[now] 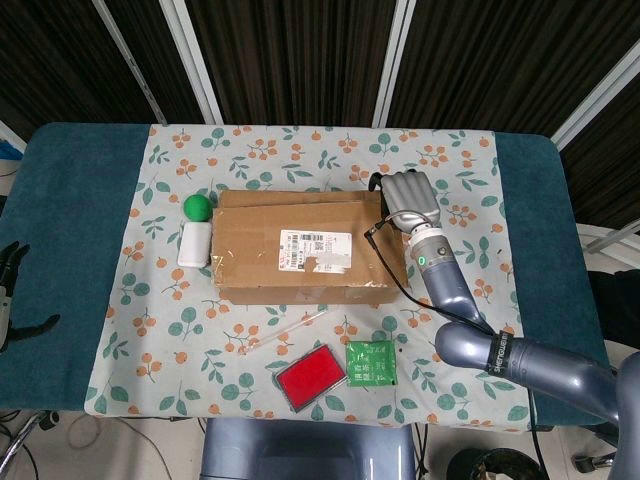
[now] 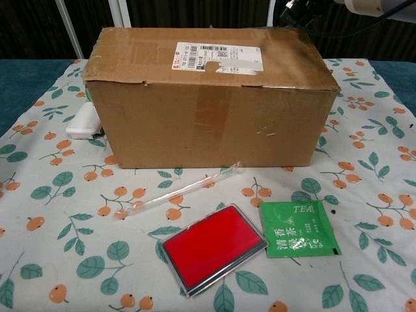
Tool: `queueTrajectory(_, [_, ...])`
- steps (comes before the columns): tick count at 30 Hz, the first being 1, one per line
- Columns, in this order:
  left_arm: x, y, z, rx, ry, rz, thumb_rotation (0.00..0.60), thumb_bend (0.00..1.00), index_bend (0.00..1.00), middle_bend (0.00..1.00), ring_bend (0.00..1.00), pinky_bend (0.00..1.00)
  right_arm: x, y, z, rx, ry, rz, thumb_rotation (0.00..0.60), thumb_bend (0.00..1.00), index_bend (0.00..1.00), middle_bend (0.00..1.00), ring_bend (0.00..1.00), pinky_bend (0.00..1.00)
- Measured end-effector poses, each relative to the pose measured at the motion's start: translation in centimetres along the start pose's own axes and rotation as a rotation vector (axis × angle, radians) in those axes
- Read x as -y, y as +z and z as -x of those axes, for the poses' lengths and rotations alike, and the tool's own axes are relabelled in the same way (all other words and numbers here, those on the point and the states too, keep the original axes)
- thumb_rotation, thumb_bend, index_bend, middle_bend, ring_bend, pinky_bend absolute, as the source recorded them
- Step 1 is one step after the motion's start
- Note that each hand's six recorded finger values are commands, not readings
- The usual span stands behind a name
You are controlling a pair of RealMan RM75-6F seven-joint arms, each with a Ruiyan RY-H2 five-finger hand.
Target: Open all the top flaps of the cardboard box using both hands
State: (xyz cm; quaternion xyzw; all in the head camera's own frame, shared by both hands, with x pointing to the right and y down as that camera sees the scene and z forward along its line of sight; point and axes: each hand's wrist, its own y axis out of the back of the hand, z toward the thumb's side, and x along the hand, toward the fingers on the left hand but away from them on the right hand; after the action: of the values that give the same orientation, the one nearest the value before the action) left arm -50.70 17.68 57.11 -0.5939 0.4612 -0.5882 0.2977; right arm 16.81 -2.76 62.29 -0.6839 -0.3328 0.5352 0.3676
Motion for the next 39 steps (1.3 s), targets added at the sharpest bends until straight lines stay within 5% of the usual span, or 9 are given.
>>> queueTrajectory(10, [0.0, 0.0, 0.0, -0.006, 0.002, 0.006, 0.600, 0.11, 0.00, 0.00, 0.00, 0.00, 0.4, 1.8, -1.5, -0.052, 0.032, 0.002, 0.600, 1.00, 0.47, 0.59, 0.56, 0.37])
queueTrajectory(22, [0.0, -0.1, -0.1, -0.010, 0.005, 0.013, 0.600, 0.11, 0.00, 0.00, 0.00, 0.00, -2.0, 4.6, -2.9, -0.123, -0.004, 0.062, 0.600, 1.00, 0.49, 0.62, 0.59, 0.43])
queueTrajectory(39, [0.1, 0.0, -0.1, -0.009, 0.002, 0.011, 0.600, 0.11, 0.00, 0.00, 0.00, 0.00, -5.1, 9.1, -6.9, -0.191, 0.040, 0.168, 0.600, 1.00, 0.49, 0.61, 0.59, 0.43])
